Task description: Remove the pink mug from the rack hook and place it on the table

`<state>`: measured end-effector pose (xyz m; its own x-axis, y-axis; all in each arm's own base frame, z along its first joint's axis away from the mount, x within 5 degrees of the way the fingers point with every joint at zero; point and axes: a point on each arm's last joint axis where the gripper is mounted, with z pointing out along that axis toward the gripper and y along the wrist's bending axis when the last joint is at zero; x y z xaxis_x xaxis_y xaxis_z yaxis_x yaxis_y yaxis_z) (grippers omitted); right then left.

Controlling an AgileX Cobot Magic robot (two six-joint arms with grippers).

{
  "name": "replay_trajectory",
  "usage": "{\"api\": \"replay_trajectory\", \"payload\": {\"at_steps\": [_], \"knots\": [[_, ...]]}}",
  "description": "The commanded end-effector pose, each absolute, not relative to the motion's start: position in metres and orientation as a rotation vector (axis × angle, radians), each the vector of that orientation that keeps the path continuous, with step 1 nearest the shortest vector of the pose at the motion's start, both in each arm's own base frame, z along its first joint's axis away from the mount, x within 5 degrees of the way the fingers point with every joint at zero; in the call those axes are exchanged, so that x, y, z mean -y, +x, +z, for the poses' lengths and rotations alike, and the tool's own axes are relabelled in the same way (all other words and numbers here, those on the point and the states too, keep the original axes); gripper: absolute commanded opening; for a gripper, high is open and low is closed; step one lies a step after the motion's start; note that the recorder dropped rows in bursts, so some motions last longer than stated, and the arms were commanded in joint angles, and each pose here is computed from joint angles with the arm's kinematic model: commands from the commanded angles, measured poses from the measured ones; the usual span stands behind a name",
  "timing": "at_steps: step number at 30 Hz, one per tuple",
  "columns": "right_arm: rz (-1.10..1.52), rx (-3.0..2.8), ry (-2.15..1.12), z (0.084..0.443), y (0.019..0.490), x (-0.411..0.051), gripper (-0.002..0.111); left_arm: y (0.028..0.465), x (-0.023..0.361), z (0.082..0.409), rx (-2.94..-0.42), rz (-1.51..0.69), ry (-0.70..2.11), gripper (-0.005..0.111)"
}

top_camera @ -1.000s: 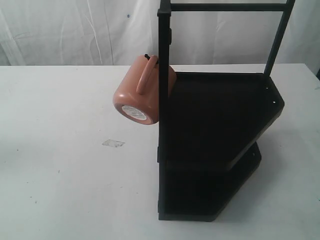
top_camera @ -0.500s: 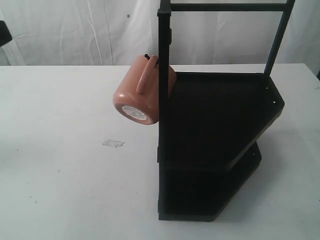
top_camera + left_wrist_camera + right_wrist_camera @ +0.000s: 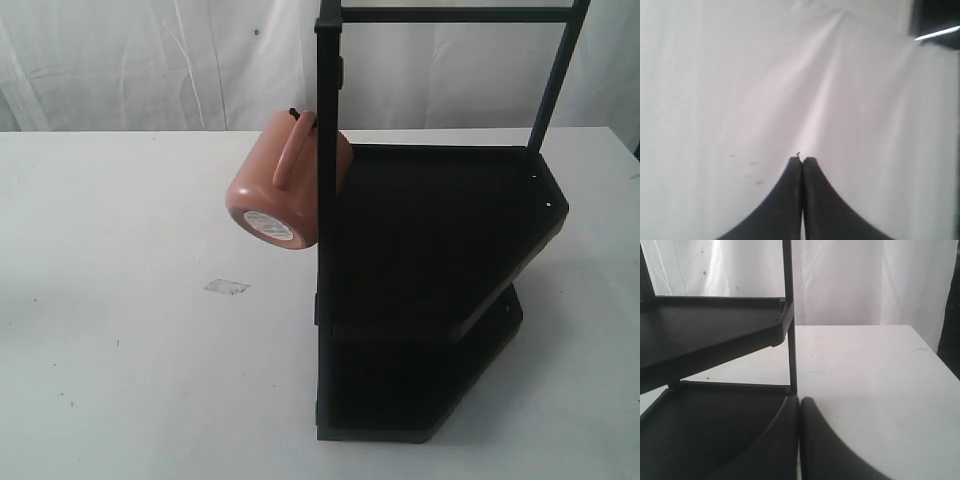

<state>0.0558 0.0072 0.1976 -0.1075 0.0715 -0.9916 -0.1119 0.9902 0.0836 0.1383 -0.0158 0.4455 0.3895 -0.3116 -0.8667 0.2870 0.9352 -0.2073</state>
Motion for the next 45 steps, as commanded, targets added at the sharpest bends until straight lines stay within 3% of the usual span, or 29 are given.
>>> {"api": "replay_trajectory", "payload": {"at_steps": [1, 3, 6, 10, 12, 15, 17, 18, 20, 21, 29, 45], "knots": [[0.152, -1.663, -0.032, 0.197, 0.056, -0.007, 0.000, 0.143, 0.000, 0.429, -1.423, 0.095, 0.069, 0.000], [0.152, -1.663, -0.032, 0.197, 0.056, -0.007, 0.000, 0.144, -0.005, 0.410, -1.629, 0.224, 0.134, 0.000], [0.152, -1.663, -0.032, 0.197, 0.056, -0.007, 0.000, 0.138, -0.009, 0.385, -1.915, 0.194, 0.070, 0.000], [0.152, -1.663, -0.032, 0.197, 0.056, -0.007, 0.000, 0.131, 0.012, 0.370, -2.099, -0.106, 0.049, 0.000], [0.152, -1.663, -0.032, 0.197, 0.056, -0.007, 0.000, 0.125, 0.035, 0.364, -2.170, -0.317, 0.287, 0.000], [0.152, -1.663, -0.032, 0.197, 0.056, -0.007, 0.000, 0.126, 0.058, 0.372, -2.054, -0.595, 0.426, 0.000], [0.152, -1.663, -0.032, 0.197, 0.056, -0.007, 0.000, 0.132, 0.069, 0.380, -1.933, -0.731, 0.502, 0.011], [0.152, -1.663, -0.032, 0.197, 0.056, -0.007, 0.000, 0.135, 0.075, 0.383, -1.857, -0.809, 0.566, 0.031], [0.152, -1.663, -0.032, 0.197, 0.056, -0.007, 0.000, 0.144, 0.082, 0.386, -1.746, -0.856, 0.654, 0.058], [0.152, -1.663, -0.032, 0.197, 0.056, -0.007, 0.000, 0.149, 0.085, 0.388, -1.680, -0.884, 0.686, 0.061], [0.152, -1.663, -0.032, 0.197, 0.056, -0.007, 0.000, 0.170, 0.132, 0.370, -1.583, -0.683, 0.910, 0.058], [0.167, -1.664, -0.016, 0.197, 0.056, -0.007, 0.000, 0.201, 0.174, 0.338, -1.622, -0.373, 0.885, 0.058]]}}
